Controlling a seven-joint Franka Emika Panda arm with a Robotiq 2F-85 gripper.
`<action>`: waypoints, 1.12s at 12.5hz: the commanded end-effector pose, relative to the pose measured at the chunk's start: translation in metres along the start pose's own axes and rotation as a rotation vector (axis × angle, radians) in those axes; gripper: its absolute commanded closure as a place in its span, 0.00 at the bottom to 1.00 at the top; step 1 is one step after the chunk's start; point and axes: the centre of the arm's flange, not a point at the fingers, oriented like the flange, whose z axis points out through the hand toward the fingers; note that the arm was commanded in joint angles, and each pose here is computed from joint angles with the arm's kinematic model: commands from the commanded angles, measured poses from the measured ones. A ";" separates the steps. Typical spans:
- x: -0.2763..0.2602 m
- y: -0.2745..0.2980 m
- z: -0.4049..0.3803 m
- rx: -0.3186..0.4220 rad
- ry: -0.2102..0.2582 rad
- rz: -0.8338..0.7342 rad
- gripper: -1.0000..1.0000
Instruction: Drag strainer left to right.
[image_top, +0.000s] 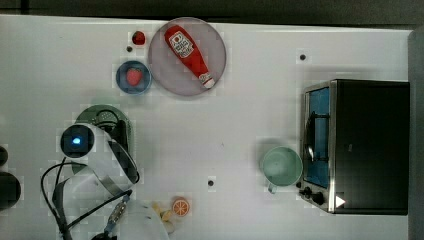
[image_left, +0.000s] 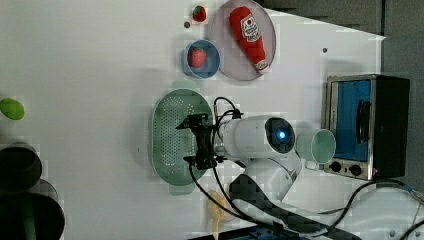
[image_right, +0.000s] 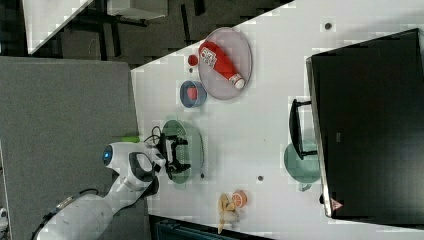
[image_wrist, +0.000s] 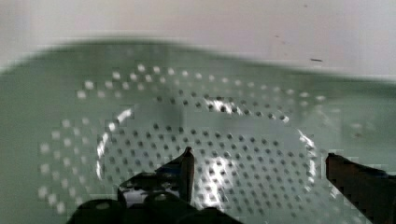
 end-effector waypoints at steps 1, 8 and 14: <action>0.006 -0.014 -0.014 0.042 0.003 0.060 0.00; 0.047 -0.020 -0.016 0.045 0.040 0.112 0.00; 0.097 -0.012 -0.028 0.048 0.073 0.162 0.00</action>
